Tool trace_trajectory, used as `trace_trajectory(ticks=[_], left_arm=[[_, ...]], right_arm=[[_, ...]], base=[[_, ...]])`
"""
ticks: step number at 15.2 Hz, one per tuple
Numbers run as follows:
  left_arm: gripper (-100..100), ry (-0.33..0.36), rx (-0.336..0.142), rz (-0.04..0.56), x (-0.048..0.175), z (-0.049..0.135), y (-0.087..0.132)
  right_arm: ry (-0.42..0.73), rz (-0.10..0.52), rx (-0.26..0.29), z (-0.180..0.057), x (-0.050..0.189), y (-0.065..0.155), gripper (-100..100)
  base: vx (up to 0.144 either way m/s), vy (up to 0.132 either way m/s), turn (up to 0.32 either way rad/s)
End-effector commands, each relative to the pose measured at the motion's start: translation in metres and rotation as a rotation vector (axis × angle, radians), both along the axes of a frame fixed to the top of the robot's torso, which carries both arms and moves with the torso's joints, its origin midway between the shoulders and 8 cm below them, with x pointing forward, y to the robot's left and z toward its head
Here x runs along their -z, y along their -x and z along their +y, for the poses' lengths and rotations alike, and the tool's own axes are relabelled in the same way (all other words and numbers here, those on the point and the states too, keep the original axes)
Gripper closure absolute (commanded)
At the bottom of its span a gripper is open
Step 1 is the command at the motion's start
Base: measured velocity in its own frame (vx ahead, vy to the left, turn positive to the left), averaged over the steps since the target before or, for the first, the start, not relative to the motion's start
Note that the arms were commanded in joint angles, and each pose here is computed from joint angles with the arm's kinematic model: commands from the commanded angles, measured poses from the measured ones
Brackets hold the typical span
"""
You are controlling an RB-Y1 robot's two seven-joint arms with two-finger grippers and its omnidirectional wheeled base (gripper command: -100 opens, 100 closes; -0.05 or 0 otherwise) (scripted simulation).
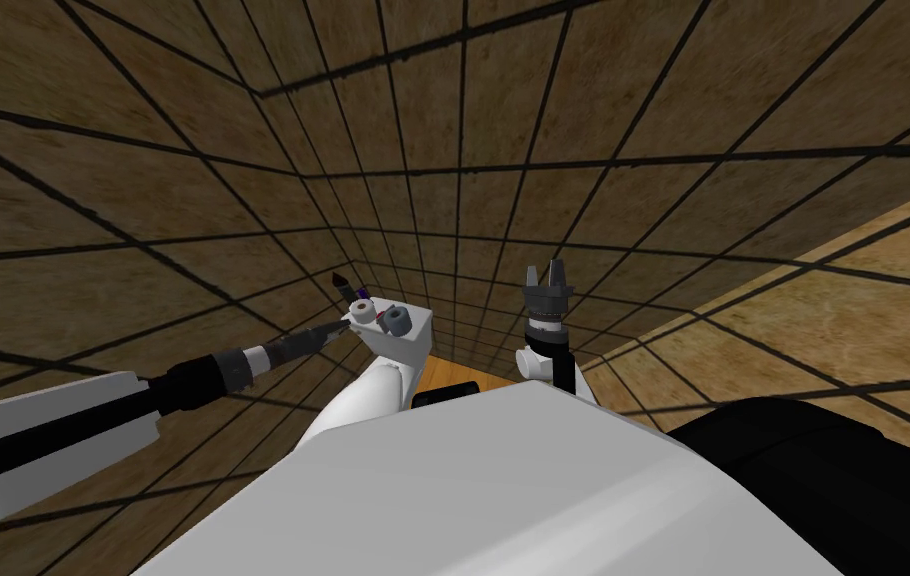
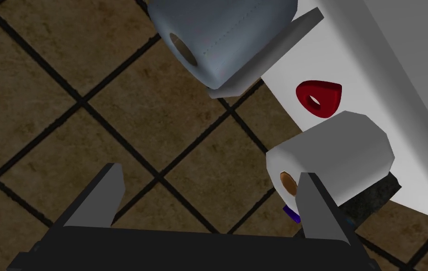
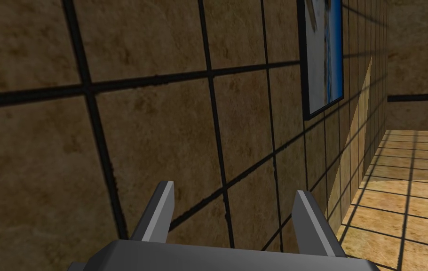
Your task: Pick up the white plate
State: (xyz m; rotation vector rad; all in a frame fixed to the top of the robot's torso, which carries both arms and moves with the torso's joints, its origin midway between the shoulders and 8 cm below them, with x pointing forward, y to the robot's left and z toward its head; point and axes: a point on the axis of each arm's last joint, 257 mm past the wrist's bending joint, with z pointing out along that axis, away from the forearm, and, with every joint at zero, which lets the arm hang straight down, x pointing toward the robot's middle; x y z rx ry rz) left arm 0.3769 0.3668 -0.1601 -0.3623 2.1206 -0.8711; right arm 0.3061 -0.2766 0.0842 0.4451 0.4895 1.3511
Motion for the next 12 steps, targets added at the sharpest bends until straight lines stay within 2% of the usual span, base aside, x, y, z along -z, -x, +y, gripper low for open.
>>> trace_trajectory(ticks=[1, 4, 5, 6, 9, 10, 12], left_arm=[[-100, -0.026, -0.024, 0.031, 0.002, 0.013, -0.006], [-100, -0.074, 0.024, 0.048, 0.001, 0.006, -0.009], [-100, -0.077, 0.026, 0.049, 0.001, 0.006, -0.009], [-100, -0.094, -0.003, 0.073, 0.003, 0.018, -0.014], [-100, -0.136, 0.039, 0.086, 0.002, 0.011, -0.017], [-100, -0.146, 0.004, 0.105, 0.003, 0.023, -0.023], [-100, -0.175, 0.034, 0.114, 0.003, 0.018, -0.025]], right_arm=[[0.000, 0.000, 0.000, 0.000, 0.000, 0.000, 0], [0.000, 0.000, 0.000, 0.000, 0.000, 0.000, 0], [0.000, 0.000, 0.000, 0.000, 0.000, 0.000, 0], [0.000, 0.000, 0.000, 0.000, 0.000, 0.000, 0], [0.000, 0.000, 0.000, 0.000, 0.000, 0.000, 0], [0.000, 0.000, 0.000, 0.000, 0.000, 0.000, 0], [0.000, 0.000, 0.000, 0.000, 0.000, 0.000, 0]], base=[[0.009, 0.017, -0.039], [0.008, 0.017, -0.021], [0.000, 0.000, 0.000], [0.006, 0.011, -0.031], [0.008, 0.013, -0.025], [0.008, 0.016, -0.032], [0.010, 0.019, -0.031]])
